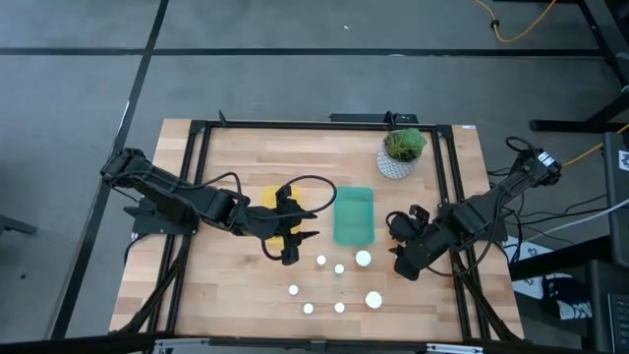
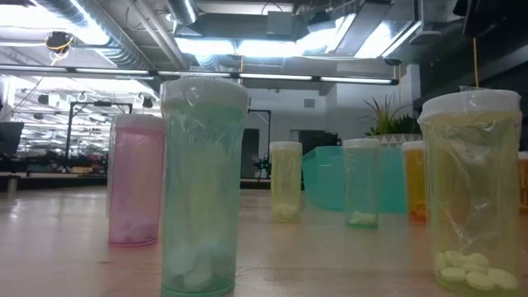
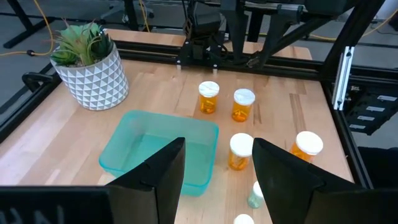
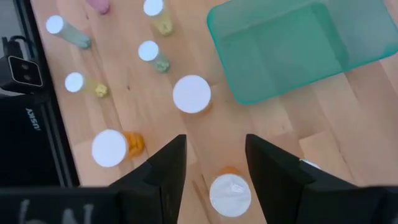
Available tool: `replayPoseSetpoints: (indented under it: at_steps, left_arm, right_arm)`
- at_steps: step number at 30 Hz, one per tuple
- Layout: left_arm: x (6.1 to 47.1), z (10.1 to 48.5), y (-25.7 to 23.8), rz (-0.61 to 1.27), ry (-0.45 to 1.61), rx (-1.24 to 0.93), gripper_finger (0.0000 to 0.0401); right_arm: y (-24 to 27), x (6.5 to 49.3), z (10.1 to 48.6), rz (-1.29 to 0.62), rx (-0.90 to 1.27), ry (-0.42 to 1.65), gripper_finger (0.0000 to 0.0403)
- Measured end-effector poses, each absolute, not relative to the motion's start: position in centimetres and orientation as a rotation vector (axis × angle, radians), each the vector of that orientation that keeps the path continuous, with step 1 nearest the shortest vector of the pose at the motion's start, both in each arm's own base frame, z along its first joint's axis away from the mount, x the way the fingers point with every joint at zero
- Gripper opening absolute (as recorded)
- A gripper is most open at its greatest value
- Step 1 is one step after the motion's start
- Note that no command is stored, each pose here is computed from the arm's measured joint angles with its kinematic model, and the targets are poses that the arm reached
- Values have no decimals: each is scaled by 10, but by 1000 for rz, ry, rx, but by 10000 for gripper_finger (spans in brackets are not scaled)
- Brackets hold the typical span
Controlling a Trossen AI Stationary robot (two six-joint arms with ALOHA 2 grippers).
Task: Pick and place medicine bottles into bin by pill shape (circle, oval)
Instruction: Put the small pink pill bottle into the yellow bin
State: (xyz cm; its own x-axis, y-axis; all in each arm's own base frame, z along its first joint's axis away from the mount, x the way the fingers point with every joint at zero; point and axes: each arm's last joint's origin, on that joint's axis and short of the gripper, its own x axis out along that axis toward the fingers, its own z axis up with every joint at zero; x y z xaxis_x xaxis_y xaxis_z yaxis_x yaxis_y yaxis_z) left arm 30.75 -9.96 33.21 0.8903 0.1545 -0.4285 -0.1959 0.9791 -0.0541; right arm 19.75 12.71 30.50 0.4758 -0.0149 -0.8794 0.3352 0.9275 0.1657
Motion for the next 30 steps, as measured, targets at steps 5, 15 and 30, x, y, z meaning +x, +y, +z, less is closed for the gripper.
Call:
replayPoseSetpoints:
  at_steps: [5,15,30]
  left_arm:
    - [307,332,-100,182,437,-97,181]
    - [307,332,-100,182,437,-97,181]
    - [307,332,-100,183,436,-97,181]
  right_arm:
    - [127,198,305,-218,338,1057,167]
    - [127,197,305,-220,335,1061,167]
    - [128,196,304,-173,299,1087,194]
